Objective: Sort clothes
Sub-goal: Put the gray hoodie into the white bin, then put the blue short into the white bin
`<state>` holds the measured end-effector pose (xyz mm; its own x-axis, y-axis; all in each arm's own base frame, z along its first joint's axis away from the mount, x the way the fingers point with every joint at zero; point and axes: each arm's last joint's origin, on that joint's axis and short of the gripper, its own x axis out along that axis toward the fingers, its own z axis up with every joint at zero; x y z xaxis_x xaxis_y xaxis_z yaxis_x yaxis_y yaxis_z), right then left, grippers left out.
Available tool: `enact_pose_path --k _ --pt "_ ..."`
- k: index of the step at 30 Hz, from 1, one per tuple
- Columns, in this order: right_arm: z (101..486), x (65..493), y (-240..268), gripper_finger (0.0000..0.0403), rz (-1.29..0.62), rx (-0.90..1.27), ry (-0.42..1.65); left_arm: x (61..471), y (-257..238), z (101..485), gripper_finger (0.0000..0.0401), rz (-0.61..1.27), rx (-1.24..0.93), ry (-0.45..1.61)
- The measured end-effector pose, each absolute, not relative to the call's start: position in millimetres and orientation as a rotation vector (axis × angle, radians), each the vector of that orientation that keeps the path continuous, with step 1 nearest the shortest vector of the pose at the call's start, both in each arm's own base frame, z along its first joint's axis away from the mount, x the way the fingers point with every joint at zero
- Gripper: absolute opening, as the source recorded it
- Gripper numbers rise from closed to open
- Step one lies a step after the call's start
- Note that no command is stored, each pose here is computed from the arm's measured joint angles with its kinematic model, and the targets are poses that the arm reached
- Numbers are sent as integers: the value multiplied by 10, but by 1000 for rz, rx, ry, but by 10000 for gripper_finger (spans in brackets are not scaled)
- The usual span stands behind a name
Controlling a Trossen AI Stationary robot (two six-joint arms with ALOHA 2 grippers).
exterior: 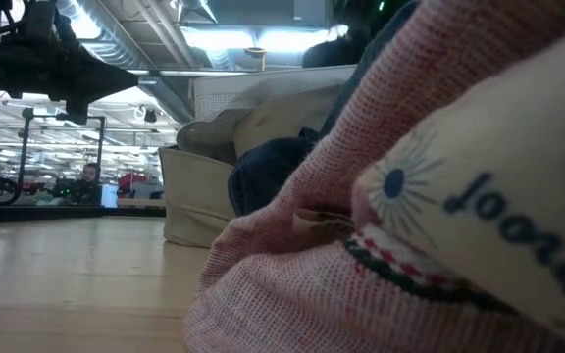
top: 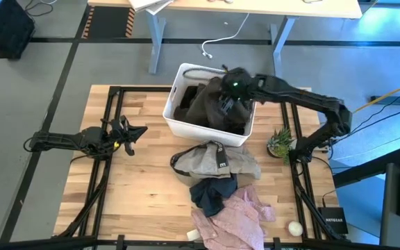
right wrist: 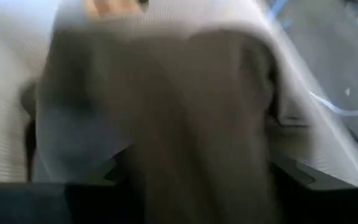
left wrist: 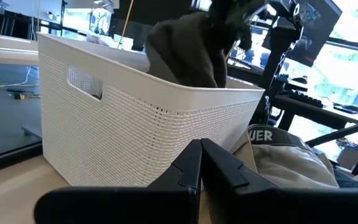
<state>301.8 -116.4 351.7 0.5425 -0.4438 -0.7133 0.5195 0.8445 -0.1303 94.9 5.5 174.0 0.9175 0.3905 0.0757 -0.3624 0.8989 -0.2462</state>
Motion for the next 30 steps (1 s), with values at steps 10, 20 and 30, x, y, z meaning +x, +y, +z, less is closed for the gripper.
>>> enact_pose_path --k 10,20,30 --pt "2689 3423 -1304 229 -522 115 1096 950 54 1731 4 388 -232 -116" --pt "3625 3166 -933 229 -352 97 1094 950 54 1723 4 389 -230 -108" --pt "3862 3194 -245 229 -164 41 1008 950 54 1723 4 387 -270 -115"
